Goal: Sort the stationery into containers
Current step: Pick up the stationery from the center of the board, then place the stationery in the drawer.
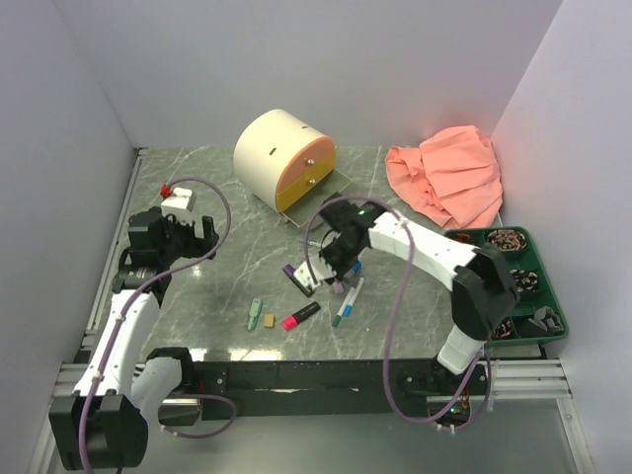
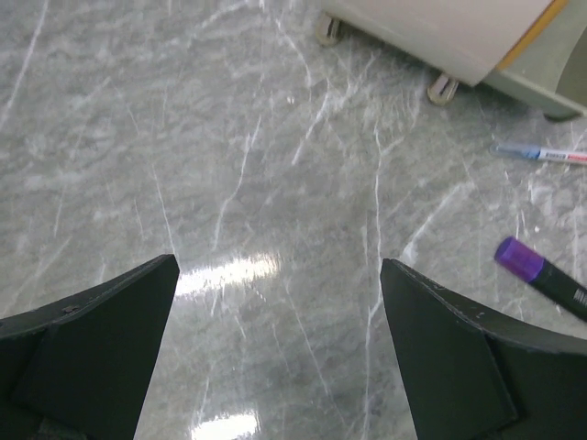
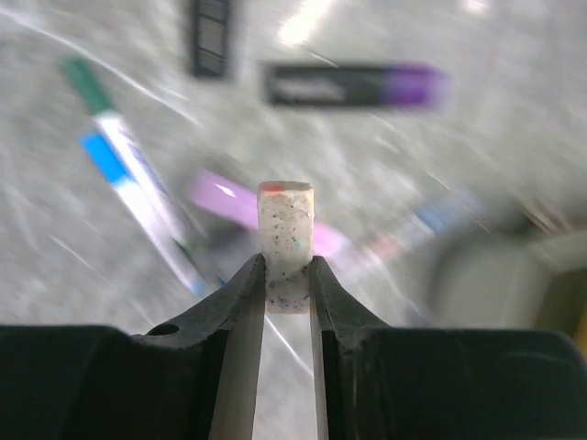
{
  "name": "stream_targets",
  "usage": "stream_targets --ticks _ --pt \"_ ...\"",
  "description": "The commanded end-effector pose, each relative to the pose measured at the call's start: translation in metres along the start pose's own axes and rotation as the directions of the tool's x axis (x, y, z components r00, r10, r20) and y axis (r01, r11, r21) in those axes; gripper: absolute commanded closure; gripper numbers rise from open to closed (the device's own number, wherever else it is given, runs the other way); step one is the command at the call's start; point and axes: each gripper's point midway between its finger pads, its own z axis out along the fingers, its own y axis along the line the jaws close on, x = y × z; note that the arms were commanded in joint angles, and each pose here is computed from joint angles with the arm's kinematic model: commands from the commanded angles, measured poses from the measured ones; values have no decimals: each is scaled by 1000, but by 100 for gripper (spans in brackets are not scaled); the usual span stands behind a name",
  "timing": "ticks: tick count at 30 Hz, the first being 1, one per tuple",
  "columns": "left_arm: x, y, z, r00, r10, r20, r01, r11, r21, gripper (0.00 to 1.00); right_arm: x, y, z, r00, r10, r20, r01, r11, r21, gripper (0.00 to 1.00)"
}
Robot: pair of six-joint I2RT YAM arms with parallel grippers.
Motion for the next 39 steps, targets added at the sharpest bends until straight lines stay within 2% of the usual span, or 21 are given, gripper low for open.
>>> stream_targets --ticks 1,9,13,24,31,34,39 --pt "-54 2 5 992 14 127 -16 1000 15 1 7 -25 -56 996 71 -52 -63 988 140 84" --pt "-96 18 23 985 59 162 -55 998 -29 1 61 -97 -88 975 195 -104 -154 937 314 85" --pt "-98 19 28 986 51 156 -48 998 -28 1 78 -133 -102 972 201 -123 -140 912 387 85" --pt "-89 25 30 991 -9 132 13 999 -31 1 108 -166 -82 967 209 -145 -134 902 410 85" --pt "-89 28 33 991 -22 130 26 999 -32 1 112 -184 -81 966 230 -121 -143 858 493 73" --pt "-89 26 34 991 -28 129 31 999 -22 1 112 -182 -82 962 246 -119 -152 844 514 59" --pt "-88 23 33 991 -30 132 32 999 -11 1 107 -166 -80 957 271 -107 -181 841 511 53"
